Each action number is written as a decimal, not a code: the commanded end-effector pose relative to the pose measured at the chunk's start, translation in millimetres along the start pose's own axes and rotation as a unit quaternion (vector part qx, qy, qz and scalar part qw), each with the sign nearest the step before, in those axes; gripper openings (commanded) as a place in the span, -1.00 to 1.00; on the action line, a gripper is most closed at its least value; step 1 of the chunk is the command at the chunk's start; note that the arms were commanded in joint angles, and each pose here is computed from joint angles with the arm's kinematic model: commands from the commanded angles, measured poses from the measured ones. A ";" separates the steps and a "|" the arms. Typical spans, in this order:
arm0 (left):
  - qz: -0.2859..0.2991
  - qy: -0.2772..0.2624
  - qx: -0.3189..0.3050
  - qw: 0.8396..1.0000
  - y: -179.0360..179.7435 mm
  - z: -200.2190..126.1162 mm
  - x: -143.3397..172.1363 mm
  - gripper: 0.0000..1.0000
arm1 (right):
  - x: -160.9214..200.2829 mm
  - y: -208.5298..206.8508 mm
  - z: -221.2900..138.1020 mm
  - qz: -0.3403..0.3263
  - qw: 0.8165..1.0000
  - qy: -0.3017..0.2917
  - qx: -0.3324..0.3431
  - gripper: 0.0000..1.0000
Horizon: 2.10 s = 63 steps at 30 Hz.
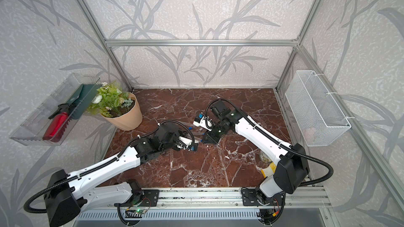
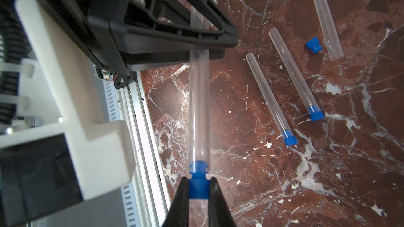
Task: Insert stoppers into test tubes
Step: Insert the stopper into the test tube, then place the test tube at the center of the board.
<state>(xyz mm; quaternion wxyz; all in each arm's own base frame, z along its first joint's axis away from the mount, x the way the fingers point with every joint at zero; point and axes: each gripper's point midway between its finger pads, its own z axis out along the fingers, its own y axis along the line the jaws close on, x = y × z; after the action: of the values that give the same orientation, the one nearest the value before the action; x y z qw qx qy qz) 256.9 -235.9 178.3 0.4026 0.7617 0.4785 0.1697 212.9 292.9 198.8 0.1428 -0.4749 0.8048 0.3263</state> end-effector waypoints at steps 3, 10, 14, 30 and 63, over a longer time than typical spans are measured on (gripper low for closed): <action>0.017 -0.138 0.010 0.990 -2.0 -15.9 -61.5 -1.00 | -97.9 17.4 -29.1 -0.078 0.978 -0.194 -0.024 -0.94; -0.040 -0.204 0.022 0.978 3.6 -31.5 -84.8 -1.00 | -108.7 18.3 -35.7 -0.062 0.970 -0.235 -0.024 -0.96; -0.050 -0.244 0.005 0.968 9.8 -39.7 -101.4 -1.00 | -111.9 17.3 -37.0 -0.058 0.966 -0.251 -0.017 -0.97; -0.093 -0.223 -0.005 0.970 5.7 -39.0 -90.0 -1.00 | -114.5 16.3 -46.4 -0.081 0.958 -0.273 0.021 -0.10; -0.385 -0.078 0.248 0.885 -56.7 -11.2 -24.0 -1.00 | 2.0 -43.3 -54.5 0.302 0.935 -0.161 0.091 -0.08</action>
<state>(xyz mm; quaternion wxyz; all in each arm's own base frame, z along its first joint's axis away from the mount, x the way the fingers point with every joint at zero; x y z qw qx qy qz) 205.5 -239.8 147.3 0.2802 0.6095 0.7205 -0.1758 261.9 240.8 226.8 0.2499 -0.1624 0.8918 0.3404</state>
